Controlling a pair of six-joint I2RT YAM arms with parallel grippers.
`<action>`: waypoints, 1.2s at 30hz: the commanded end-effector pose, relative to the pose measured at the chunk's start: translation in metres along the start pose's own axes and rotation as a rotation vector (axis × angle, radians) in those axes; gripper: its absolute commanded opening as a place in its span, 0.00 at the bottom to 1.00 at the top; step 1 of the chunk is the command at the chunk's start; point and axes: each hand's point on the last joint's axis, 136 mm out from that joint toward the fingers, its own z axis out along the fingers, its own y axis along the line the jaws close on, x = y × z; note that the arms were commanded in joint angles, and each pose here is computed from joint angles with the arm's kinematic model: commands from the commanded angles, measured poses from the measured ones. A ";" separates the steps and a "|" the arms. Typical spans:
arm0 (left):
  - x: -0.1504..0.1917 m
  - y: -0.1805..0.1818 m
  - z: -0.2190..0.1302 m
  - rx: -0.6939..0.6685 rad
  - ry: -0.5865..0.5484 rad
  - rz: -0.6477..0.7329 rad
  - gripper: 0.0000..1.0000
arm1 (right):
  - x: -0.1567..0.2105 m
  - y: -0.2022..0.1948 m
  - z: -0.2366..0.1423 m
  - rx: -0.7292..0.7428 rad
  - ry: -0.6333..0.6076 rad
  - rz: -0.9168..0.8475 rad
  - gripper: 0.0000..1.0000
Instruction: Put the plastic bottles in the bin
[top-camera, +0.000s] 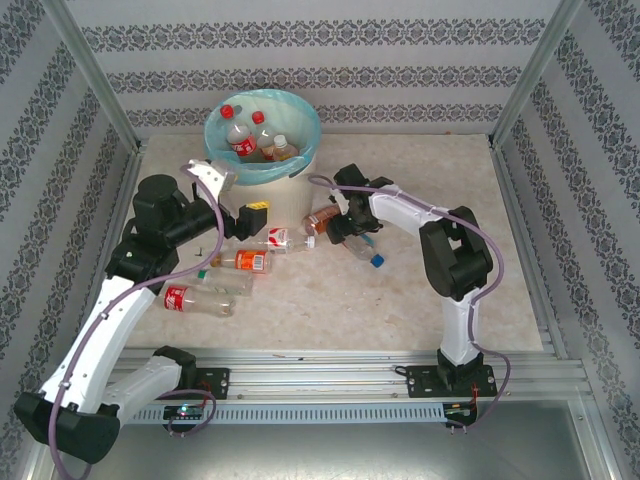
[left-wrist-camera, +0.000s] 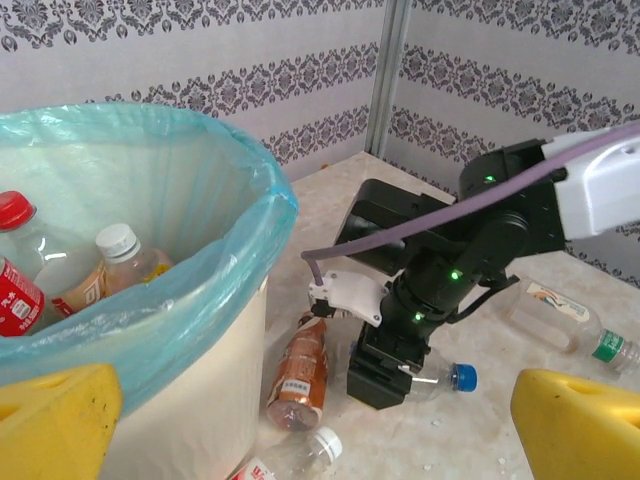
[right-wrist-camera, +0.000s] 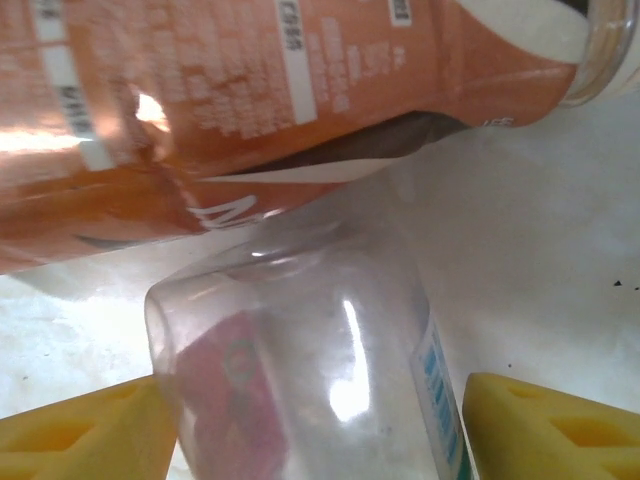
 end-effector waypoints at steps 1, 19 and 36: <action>0.000 -0.004 -0.009 -0.012 -0.002 0.057 1.00 | 0.002 -0.008 0.000 0.019 0.030 0.032 0.70; -0.028 -0.022 -0.004 0.062 -0.198 0.187 1.00 | 0.015 -0.015 -0.066 -0.350 -0.203 0.420 0.49; 0.065 -0.157 0.104 0.330 -0.247 1.269 1.00 | 0.004 -0.006 -0.155 -0.857 -0.187 0.862 0.47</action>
